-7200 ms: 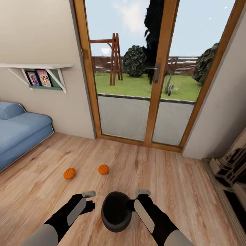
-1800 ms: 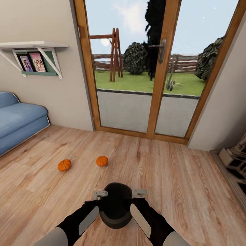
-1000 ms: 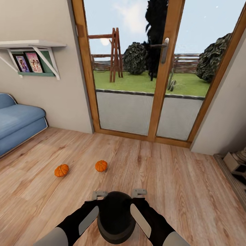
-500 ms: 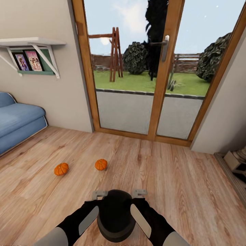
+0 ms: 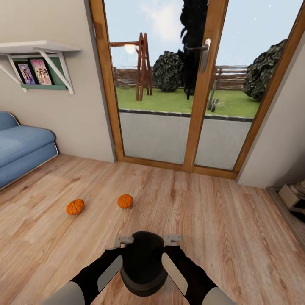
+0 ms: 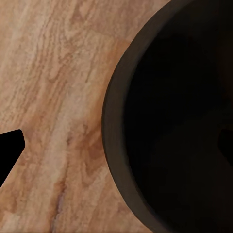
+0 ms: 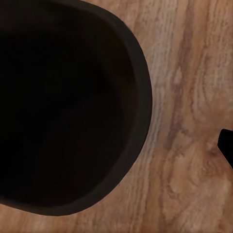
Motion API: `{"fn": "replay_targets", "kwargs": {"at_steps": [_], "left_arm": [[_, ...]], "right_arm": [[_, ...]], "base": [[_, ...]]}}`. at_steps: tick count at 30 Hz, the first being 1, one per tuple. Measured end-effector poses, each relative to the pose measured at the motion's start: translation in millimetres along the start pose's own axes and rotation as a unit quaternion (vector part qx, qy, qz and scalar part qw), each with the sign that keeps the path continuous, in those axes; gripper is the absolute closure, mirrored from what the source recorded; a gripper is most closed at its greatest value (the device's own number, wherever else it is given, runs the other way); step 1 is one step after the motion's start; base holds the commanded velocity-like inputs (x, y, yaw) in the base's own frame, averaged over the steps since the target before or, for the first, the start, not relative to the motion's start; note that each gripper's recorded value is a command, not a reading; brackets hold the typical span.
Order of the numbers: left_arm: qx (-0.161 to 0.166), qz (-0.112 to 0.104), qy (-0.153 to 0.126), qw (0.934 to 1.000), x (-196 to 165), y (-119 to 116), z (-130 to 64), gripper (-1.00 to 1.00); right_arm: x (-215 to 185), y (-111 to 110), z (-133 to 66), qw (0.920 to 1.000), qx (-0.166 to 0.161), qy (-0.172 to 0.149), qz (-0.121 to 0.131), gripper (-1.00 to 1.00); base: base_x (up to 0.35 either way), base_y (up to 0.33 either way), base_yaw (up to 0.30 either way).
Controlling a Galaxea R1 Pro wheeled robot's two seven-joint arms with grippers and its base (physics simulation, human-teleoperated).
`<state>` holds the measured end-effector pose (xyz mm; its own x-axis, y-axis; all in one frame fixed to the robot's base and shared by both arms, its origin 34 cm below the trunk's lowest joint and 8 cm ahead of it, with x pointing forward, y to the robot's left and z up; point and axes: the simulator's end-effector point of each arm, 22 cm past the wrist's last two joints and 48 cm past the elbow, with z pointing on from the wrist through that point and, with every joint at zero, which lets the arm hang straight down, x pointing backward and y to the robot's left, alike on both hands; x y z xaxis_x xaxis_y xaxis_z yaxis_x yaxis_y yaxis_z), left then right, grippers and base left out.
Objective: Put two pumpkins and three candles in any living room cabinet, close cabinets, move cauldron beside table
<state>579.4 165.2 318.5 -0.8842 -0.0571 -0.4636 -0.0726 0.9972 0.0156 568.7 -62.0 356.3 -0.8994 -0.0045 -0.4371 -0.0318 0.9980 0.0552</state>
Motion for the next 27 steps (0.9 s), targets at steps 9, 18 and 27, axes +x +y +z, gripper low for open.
{"fn": "replay_targets", "kwargs": {"at_steps": [9, 18, 27], "left_arm": [[0.000, 0.000, 0.000, 1.0000, 14, 1, 15.5, -1.00], [0.000, 0.000, 0.000, 1.0000, 28, 1, 31.0, -1.00], [-0.002, 0.001, 0.018, 0.9998, 45, 1, 43.5, -1.00]], "right_arm": [[17, -2, 17.4, 1.0000, 0.002, 0.004, 0.001, -1.00], [33, -7, 36.9, 0.9999, 0.008, -0.002, 0.007, -1.00], [48, -8, 50.1, 0.9998, 0.008, 0.016, 0.009, -1.00]], "base": [[0.000, 0.000, 0.000], [0.000, 0.000, 0.000], [0.000, 0.000, 0.000]]}}
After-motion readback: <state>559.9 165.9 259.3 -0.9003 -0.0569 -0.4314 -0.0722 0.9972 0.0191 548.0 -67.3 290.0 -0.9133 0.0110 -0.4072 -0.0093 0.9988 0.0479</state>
